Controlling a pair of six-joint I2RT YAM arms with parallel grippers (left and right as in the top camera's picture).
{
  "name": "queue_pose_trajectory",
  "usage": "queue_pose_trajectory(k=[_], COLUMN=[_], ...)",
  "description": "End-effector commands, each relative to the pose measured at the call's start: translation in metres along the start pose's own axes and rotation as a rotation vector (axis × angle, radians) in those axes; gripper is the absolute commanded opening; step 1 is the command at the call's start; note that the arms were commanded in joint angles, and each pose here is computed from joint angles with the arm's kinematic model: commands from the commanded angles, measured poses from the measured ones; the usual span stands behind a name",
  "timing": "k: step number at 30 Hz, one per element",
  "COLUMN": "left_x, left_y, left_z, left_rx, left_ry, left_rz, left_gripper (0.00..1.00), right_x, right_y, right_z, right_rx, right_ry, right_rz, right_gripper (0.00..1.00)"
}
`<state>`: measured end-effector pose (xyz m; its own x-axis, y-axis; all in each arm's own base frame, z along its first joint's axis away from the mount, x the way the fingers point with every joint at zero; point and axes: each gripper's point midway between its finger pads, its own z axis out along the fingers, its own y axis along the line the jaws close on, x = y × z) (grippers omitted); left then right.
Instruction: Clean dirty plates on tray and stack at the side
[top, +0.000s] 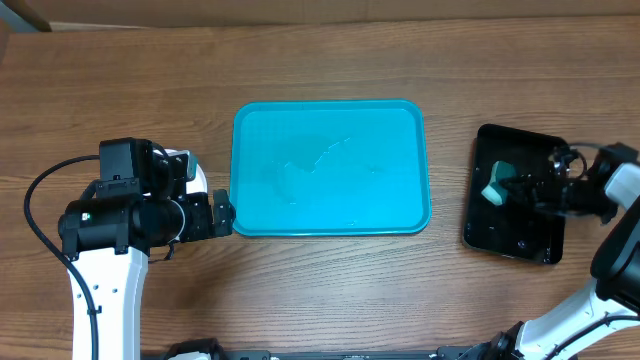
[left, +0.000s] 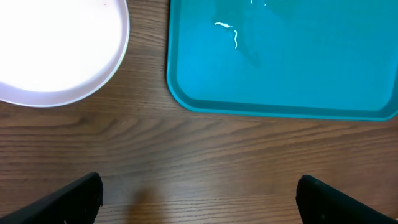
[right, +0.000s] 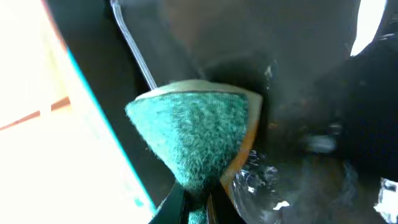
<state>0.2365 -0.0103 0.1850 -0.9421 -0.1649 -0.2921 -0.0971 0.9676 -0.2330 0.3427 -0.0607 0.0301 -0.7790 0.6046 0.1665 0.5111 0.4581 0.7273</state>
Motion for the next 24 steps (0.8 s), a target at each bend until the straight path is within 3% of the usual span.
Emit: queue_pose_trajectory(k=[1, 8, 24], left_x=[-0.002, -0.003, -0.004], left_y=[-0.002, -0.002, -0.002], left_z=[-0.005, -0.005, -0.005], left_rx=[-0.002, -0.002, -0.002], left_ry=[-0.027, -0.03, -0.034], left_rz=[0.008, 0.009, 0.01], left_gripper=[1.0, 1.0, 1.0], right_x=[-0.021, -0.016, 0.008], right_y=[0.032, 0.026, 0.009], right_z=[-0.029, -0.056, -0.059], right_rx=[0.07, 0.293, 0.839], right_ry=[-0.089, -0.132, -0.173], right_rz=[-0.124, -0.142, -0.221], right_gripper=[0.04, 0.04, 0.04])
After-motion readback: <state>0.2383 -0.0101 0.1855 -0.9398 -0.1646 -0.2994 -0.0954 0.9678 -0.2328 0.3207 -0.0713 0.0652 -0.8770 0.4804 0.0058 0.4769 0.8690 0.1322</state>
